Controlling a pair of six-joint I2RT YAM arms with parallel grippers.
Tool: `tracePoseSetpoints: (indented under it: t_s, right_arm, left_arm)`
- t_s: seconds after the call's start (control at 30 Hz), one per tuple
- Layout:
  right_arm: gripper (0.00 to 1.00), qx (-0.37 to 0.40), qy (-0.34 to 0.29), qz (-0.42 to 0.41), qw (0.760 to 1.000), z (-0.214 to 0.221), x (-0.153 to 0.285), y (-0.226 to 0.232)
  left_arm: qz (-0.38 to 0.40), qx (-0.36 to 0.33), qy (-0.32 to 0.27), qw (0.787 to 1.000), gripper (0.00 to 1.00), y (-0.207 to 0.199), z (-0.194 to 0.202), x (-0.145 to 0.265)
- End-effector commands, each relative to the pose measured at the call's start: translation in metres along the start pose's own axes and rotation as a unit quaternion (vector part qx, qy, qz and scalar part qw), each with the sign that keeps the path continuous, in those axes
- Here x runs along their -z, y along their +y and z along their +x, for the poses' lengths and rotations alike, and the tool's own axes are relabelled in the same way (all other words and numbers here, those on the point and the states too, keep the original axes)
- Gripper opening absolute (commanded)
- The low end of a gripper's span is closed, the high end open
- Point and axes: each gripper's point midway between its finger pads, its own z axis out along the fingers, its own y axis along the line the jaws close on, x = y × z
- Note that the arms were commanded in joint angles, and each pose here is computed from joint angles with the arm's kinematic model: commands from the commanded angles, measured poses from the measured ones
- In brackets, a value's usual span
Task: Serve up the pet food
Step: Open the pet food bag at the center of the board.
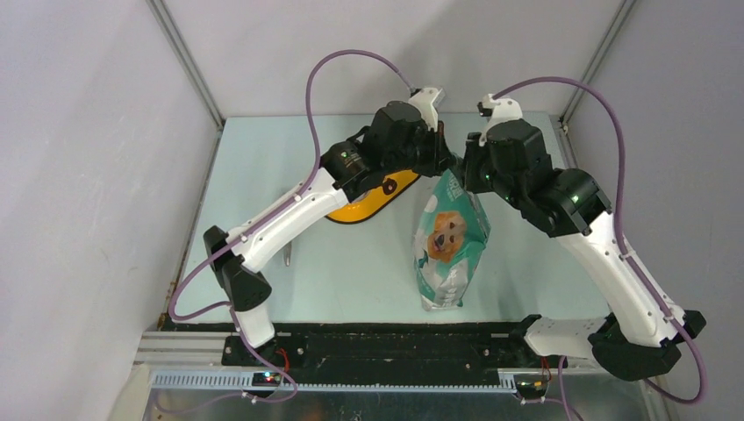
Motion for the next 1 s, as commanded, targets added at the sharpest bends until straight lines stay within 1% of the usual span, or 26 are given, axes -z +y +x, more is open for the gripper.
tracePoseSetpoints:
  t_s: [0.0, 0.03, 0.1, 0.27, 0.47, 0.67, 0.8, 0.97]
  right_arm:
    - [0.27, 0.044, -0.001, 0.03, 0.999, -0.007, 0.016, -0.006]
    - [0.33, 0.05, 0.008, 0.037, 0.998, -0.003, 0.016, -0.007]
    - [0.37, 0.054, 0.019, 0.056, 0.997, 0.002, 0.015, -0.01]
    - [0.45, 0.074, 0.065, 0.077, 0.992, 0.024, 0.019, -0.019]
    - [0.47, 0.092, 0.101, 0.083, 0.987, 0.042, 0.026, -0.02]
    - [0.47, 0.084, 0.102, 0.145, 0.981, 0.042, 0.043, -0.043]
    - [0.46, 0.075, 0.106, 0.154, 0.98, 0.046, 0.054, -0.051]
    - [0.46, 0.075, 0.113, 0.158, 0.978, 0.051, 0.062, -0.057]
  left_arm:
    - [-0.047, -0.018, -0.008, 0.999, 0.0, 0.023, -0.008, 0.014]
    - [-0.047, -0.019, -0.011, 0.999, 0.0, 0.022, -0.011, 0.016]
    - [-0.048, -0.02, -0.02, 0.998, 0.0, 0.021, -0.016, 0.02]
    - [-0.05, -0.022, -0.033, 0.998, 0.0, 0.02, -0.024, 0.027]
    - [-0.055, -0.025, -0.052, 0.997, 0.0, 0.019, -0.034, 0.035]
    - [-0.086, -0.032, -0.073, 0.993, 0.0, 0.029, -0.044, 0.046]
    - [-0.105, -0.035, -0.085, 0.99, 0.0, 0.036, -0.048, 0.052]
    - [-0.108, -0.036, -0.09, 0.989, 0.0, 0.037, -0.049, 0.056]
